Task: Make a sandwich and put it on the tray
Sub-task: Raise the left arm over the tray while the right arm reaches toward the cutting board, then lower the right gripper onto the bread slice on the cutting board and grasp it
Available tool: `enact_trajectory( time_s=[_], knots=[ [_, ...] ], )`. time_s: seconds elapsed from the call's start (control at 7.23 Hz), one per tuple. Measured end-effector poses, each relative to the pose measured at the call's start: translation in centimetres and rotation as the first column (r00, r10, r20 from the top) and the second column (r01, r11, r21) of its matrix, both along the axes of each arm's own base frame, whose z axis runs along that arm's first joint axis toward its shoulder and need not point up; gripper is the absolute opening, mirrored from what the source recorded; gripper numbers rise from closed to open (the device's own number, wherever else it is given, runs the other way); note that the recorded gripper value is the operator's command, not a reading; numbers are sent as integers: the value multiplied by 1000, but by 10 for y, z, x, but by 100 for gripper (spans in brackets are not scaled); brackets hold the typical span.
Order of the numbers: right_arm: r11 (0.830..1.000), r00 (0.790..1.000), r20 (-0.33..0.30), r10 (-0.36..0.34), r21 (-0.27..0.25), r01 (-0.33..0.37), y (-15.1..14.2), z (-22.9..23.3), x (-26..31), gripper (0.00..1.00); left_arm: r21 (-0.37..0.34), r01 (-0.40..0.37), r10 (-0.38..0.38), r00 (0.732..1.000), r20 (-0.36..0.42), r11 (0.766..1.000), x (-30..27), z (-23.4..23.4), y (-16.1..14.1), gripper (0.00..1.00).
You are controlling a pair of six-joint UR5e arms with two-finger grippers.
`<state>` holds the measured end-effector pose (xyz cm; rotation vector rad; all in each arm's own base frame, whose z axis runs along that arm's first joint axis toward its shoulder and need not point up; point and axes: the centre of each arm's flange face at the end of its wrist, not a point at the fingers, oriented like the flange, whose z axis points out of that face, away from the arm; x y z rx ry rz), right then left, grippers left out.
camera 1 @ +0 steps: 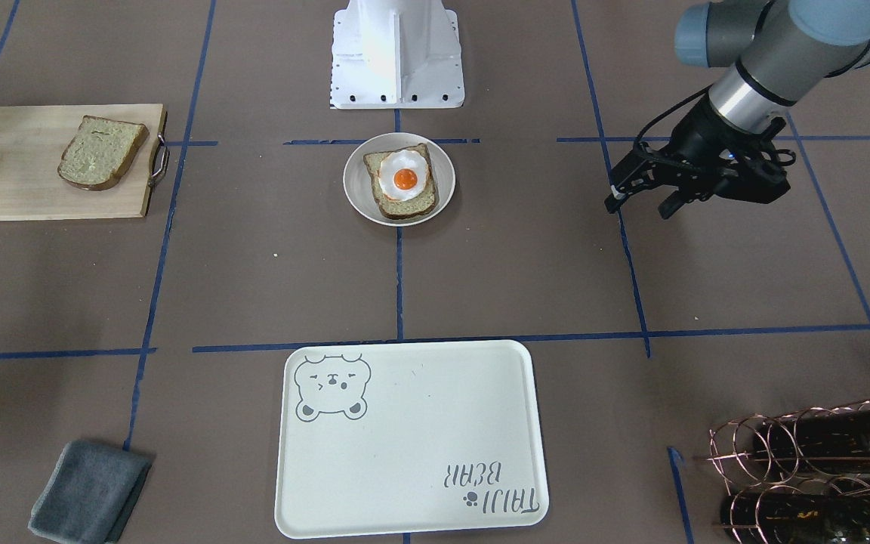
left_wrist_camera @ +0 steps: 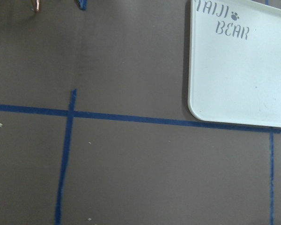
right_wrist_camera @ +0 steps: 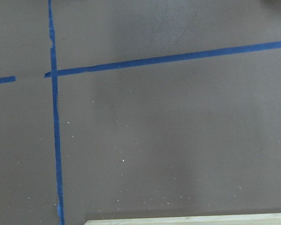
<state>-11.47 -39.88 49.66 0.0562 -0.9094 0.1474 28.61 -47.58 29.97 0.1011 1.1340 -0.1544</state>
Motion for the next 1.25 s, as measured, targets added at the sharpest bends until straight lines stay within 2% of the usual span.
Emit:
enact_trajectory(
  time_s=[0.14,0.42,0.83,1.25],
  knots=[
    [1000,1000,27,4,-5,-4,19,4,-21,100,-8,-4,4,1000,-12,1000,10,-9,3,100],
    [1000,999,38,-13,-8,13,43,8,-50,99,-5,-13,13,1000,-17,1000,28,-17,10,100],
    [1000,1000,2,15,-19,-15,89,29,-86,99,-1,-21,21,1000,-23,1000,42,-26,15,100],
    [1000,1000,-29,4,-10,-4,142,61,-108,99,-3,-20,20,1000,-23,1000,44,-26,15,100]
  ],
)
